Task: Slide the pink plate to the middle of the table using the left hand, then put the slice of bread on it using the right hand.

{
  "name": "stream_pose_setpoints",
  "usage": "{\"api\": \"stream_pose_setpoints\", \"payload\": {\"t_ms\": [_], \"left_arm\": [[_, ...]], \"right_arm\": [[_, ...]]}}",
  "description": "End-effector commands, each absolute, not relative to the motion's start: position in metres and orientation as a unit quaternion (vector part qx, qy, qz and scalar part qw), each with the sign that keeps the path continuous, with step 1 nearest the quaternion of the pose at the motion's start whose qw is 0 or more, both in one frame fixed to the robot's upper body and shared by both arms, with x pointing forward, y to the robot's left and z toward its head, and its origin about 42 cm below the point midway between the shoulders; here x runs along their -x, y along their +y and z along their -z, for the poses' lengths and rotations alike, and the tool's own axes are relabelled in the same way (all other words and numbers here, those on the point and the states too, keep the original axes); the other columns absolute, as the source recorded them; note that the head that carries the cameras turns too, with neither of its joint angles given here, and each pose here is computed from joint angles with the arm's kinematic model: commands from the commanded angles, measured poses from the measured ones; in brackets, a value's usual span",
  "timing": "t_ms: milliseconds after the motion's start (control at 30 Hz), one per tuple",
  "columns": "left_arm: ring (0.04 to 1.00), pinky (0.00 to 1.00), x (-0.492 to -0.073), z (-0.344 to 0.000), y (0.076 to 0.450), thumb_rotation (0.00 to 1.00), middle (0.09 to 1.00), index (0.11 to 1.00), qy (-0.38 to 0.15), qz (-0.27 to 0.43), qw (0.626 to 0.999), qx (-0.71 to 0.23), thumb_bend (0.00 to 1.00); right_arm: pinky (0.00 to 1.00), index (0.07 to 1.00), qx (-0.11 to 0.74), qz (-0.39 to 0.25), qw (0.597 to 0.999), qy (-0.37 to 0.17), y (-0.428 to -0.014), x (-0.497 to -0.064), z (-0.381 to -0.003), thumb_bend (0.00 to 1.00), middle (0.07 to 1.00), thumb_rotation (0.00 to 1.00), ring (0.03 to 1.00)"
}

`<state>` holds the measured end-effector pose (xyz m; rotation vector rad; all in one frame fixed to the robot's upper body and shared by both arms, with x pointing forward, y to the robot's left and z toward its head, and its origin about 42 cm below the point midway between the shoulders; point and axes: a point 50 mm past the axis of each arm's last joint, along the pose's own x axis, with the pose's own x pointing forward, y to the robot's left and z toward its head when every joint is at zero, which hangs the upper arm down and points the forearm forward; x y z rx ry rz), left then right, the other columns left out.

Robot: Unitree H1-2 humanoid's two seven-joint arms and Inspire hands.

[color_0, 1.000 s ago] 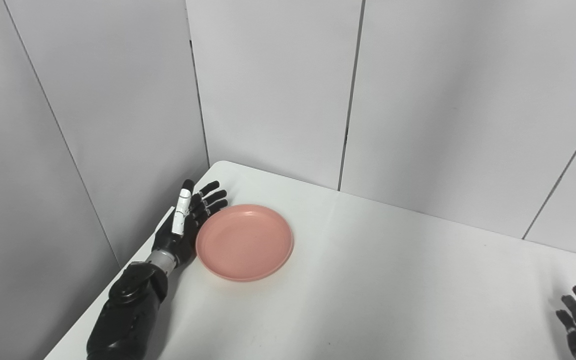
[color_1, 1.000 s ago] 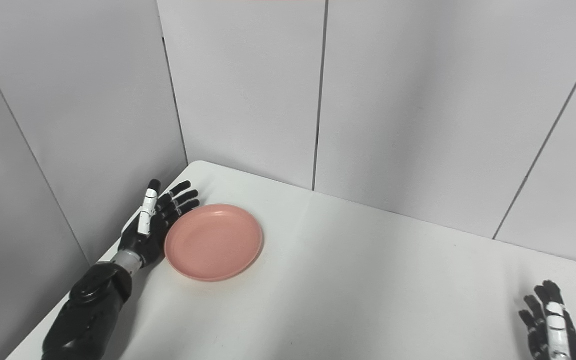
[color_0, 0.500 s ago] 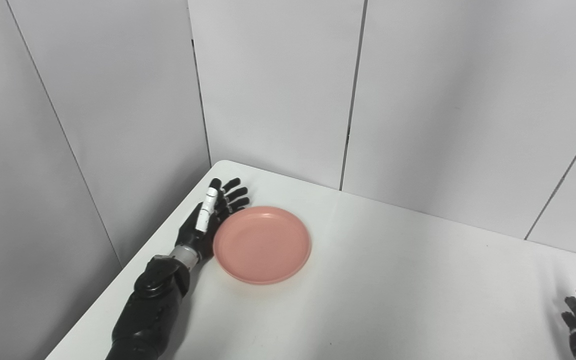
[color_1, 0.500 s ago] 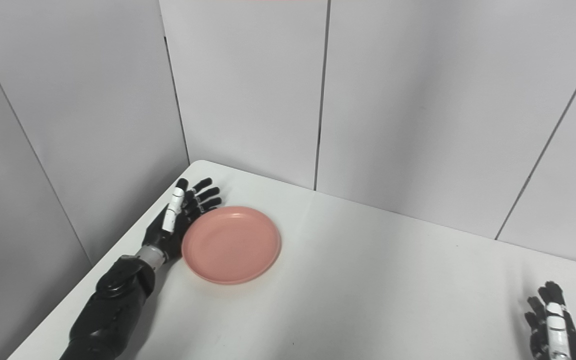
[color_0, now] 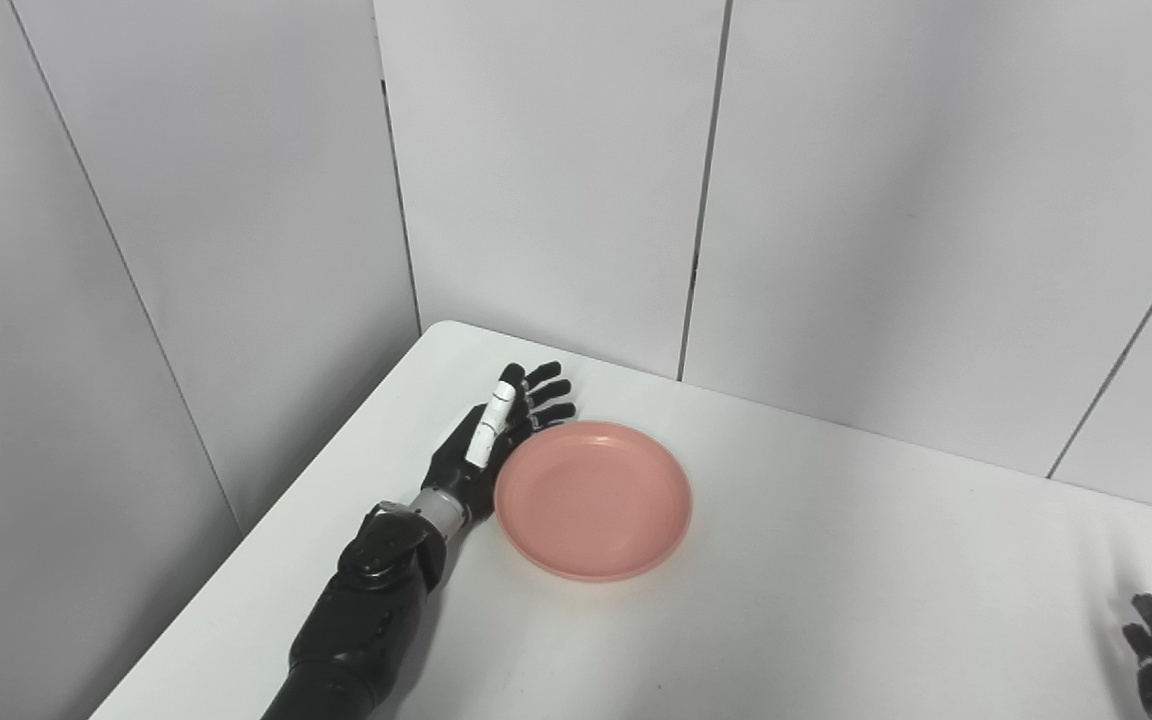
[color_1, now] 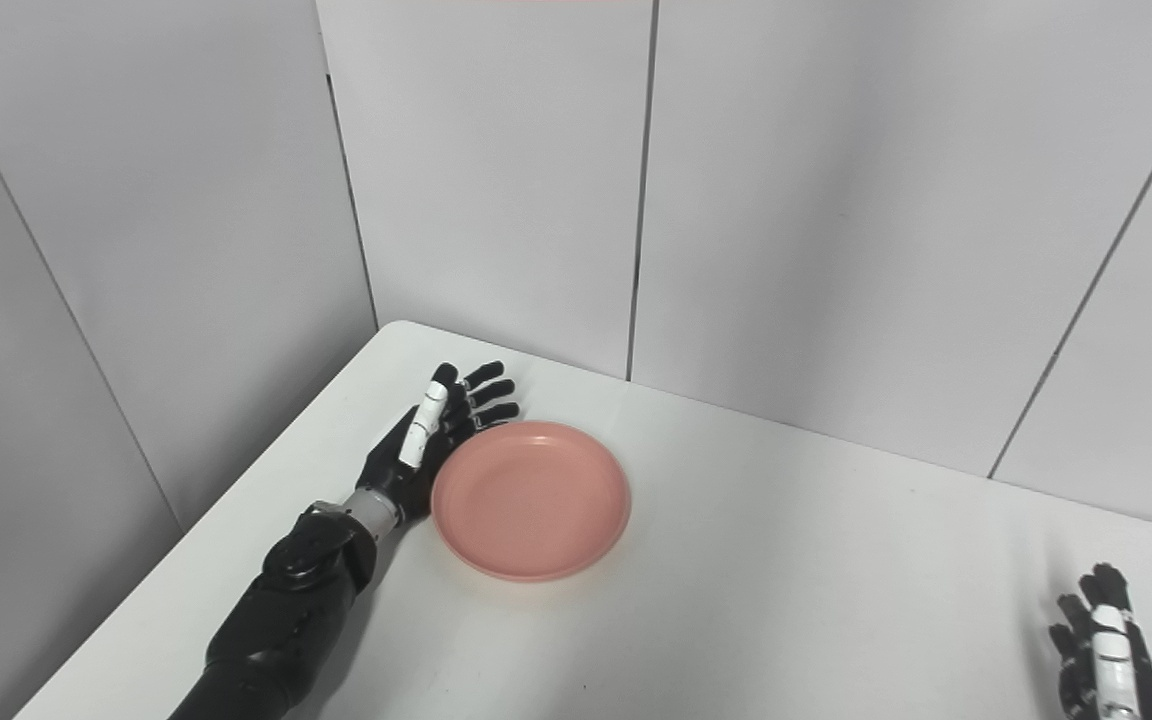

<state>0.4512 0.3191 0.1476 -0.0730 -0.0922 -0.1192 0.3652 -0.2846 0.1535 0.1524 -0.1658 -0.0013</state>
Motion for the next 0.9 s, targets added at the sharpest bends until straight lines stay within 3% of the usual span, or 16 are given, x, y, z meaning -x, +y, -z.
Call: {"api": "stream_pose_setpoints", "payload": {"t_ms": [0, 400, 533, 667, 867], "left_arm": [[0.874, 0.90, -0.458, -0.154, 0.308, 0.95, 0.896, 0.879, -0.059, 0.074, 0.995, 0.029, 0.88], [0.871, 0.92, -0.457, -0.140, 0.252, 1.00, 0.903, 0.887, -0.061, 0.096, 0.992, 0.058, 0.83], [0.877, 0.91, -0.452, -0.129, 0.231, 0.99, 0.913, 0.891, -0.053, 0.091, 0.991, 0.084, 0.85], [0.888, 0.92, -0.445, -0.125, 0.216, 0.99, 0.919, 0.893, -0.046, 0.104, 0.988, 0.107, 0.84], [0.916, 0.95, -0.435, -0.126, 0.197, 1.00, 0.934, 0.913, -0.052, 0.125, 0.984, 0.115, 0.81]], "right_arm": [[1.00, 0.975, -0.073, -0.005, 0.989, -0.125, -0.284, -0.371, -0.174, 0.62, 0.995, 0.82, 0.992], [1.00, 0.995, -0.071, -0.008, 0.989, -0.127, -0.273, -0.368, -0.175, 0.62, 1.000, 0.84, 1.000], [1.00, 1.000, -0.062, -0.012, 0.989, -0.137, -0.270, -0.366, -0.177, 0.49, 1.000, 0.88, 1.000], [1.00, 0.987, -0.073, -0.014, 0.986, -0.147, -0.269, -0.367, -0.176, 0.48, 0.986, 0.84, 0.985], [1.00, 0.970, -0.072, -0.028, 0.984, -0.159, -0.264, -0.369, -0.175, 0.57, 0.971, 0.78, 0.960]]}}
